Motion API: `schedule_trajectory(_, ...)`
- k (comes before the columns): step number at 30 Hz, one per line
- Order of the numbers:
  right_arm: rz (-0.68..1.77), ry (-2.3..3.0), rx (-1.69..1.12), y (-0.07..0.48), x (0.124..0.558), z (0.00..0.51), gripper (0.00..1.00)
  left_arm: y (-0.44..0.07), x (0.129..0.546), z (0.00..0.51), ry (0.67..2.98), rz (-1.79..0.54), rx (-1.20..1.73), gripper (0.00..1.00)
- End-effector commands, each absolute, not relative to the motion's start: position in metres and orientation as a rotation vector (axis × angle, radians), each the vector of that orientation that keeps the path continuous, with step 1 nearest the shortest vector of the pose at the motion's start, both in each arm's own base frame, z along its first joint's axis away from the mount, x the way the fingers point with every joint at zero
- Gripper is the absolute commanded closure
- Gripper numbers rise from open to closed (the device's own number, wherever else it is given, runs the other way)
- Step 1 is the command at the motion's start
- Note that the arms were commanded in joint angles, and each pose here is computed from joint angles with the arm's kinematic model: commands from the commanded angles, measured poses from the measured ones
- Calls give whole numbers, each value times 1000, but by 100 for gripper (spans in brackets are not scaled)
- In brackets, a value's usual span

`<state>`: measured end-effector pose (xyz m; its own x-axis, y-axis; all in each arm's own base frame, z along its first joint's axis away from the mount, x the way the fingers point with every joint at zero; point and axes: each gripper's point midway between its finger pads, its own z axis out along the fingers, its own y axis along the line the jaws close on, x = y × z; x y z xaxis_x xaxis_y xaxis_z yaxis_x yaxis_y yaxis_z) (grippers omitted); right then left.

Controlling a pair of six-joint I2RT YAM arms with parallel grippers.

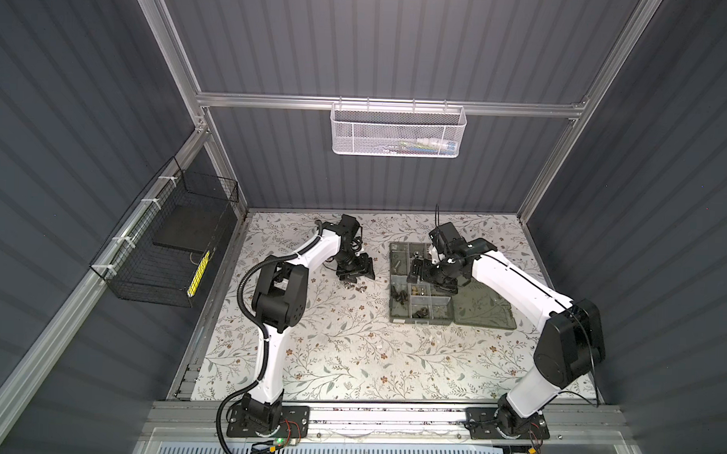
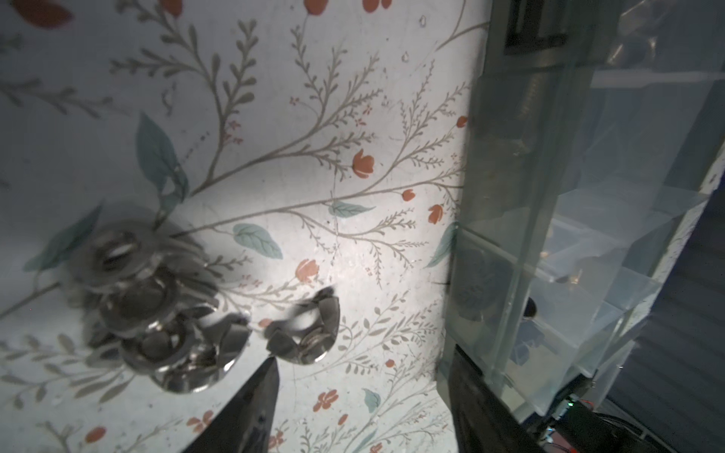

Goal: Sort the screws and nuts into containers
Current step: 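Withdraw the right gripper to the box edge while the left gripper moves over the pile, then lower the left gripper onto a silver wing nut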

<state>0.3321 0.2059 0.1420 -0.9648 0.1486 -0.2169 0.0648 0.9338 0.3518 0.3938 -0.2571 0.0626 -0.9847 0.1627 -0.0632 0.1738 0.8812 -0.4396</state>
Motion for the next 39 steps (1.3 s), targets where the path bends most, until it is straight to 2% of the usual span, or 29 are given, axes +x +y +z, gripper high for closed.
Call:
schedule_trajectory(1, 519, 2841, 180, 205, 327, 146, 1, -261, 391, 55, 3004, -634, 479, 33)
schedule_trajectory(12, 518, 2854, 193, 204, 321, 144, 1, -253, 381, 29, 3039, -463, 625, 55)
schedule_trajectory(23, 545, 2858, 191, 211, 322, 142, 1, -235, 361, 24, 3079, -387, 601, 64)
schedule_trajectory(35, 579, 2861, 202, 216, 323, 141, 1, -234, 366, 15, 3093, -355, 511, 82)
schedule_trajectory(39, 577, 2860, 202, 215, 322, 141, 1, -238, 369, 10, 3100, -379, 474, 84)
